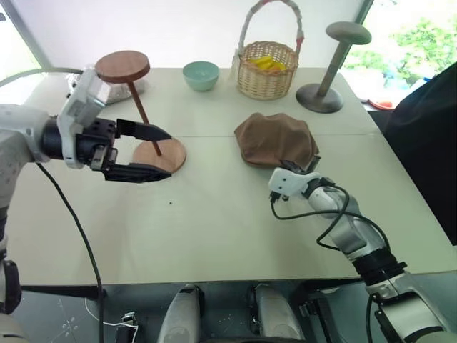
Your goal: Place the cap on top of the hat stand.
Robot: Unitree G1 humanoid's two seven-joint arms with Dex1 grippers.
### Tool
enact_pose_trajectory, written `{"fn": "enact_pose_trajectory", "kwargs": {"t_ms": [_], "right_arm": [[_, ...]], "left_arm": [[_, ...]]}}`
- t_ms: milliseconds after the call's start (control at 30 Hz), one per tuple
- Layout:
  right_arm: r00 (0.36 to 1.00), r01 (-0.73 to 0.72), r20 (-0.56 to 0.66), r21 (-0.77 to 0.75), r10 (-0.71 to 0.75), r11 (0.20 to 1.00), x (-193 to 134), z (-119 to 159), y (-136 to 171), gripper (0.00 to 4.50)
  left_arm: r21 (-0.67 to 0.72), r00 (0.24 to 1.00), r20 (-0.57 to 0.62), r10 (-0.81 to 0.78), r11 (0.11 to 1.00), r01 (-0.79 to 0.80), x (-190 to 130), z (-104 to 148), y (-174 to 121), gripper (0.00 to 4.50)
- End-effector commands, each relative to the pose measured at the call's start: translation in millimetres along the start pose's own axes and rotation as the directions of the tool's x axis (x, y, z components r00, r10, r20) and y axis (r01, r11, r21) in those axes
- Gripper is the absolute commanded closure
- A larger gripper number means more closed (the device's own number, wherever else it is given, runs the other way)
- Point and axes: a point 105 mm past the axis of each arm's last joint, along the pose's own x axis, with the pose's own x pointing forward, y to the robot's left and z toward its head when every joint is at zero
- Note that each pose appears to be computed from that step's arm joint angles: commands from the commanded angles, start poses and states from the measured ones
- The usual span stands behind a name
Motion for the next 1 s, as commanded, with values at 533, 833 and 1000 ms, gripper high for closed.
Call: {"fn": "enact_pose_trajectory", "kwargs": {"t_ms": [533, 833, 1000], "right_arm": [[0.692, 0.452, 0.613, 0.043, -0.380, 0.891, -11.6, 199.4, -247.6, 4.46], [0.479, 0.277, 0.825, 0.182, -0.300, 0.944, -18.4, 301.4, -233.0, 4.46], [0.429, 0.201, 0.868, 0.180, -0.252, 0.963, -22.7, 316.8, -215.8, 4.46]], "left_arm": [[-0.117, 0.692, 0.330, 0.642, 0.755, -0.645, -115.5, 47.5, -13.2, 0.00], [-0.187, 0.438, 0.227, 0.870, 0.480, -0.857, -193.4, 17.9, -36.1, 0.00], [-0.169, 0.402, 0.224, 0.888, 0.442, -0.881, -198.6, 18.8, -42.5, 0.00]]}}
